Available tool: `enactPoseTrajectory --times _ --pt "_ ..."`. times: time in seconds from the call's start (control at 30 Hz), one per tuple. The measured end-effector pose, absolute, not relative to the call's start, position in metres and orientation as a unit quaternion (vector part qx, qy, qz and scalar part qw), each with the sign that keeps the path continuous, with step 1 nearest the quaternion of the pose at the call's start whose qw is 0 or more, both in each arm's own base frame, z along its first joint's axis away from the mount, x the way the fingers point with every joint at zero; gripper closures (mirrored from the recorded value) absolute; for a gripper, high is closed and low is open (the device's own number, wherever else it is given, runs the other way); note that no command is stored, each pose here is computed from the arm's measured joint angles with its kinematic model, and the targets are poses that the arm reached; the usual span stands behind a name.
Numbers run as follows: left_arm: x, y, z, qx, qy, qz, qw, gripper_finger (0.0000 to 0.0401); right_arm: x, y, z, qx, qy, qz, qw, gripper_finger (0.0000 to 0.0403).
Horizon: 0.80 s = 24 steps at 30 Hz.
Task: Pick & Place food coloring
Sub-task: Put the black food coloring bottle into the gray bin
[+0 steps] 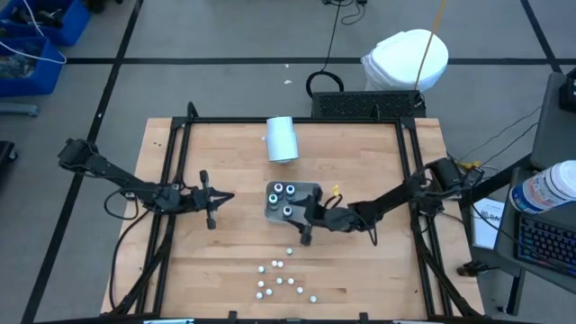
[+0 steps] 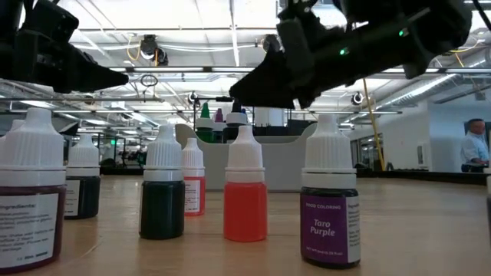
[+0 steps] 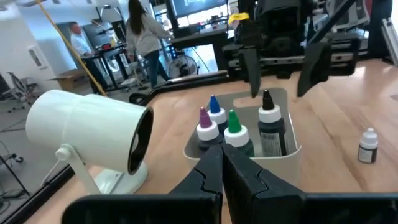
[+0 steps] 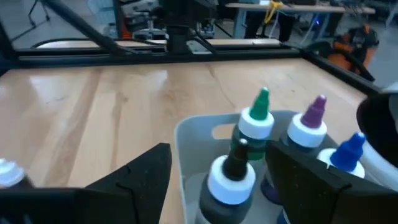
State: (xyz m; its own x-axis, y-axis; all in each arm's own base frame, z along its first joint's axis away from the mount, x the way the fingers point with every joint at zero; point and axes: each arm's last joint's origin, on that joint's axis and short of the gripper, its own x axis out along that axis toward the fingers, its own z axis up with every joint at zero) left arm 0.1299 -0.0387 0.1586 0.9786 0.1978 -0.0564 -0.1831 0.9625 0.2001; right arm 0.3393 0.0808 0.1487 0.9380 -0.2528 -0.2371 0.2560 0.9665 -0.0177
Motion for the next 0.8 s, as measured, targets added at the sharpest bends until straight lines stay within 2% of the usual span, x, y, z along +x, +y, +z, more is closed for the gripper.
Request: enactPoseTrajectory --times 0.8 --pt "0.13 -0.039 0.17 0.156 -0.008 0.103 0.982 0.0391 0.341 0.065 0.142 0.005 0.149 -0.136 0.979 0.0155"
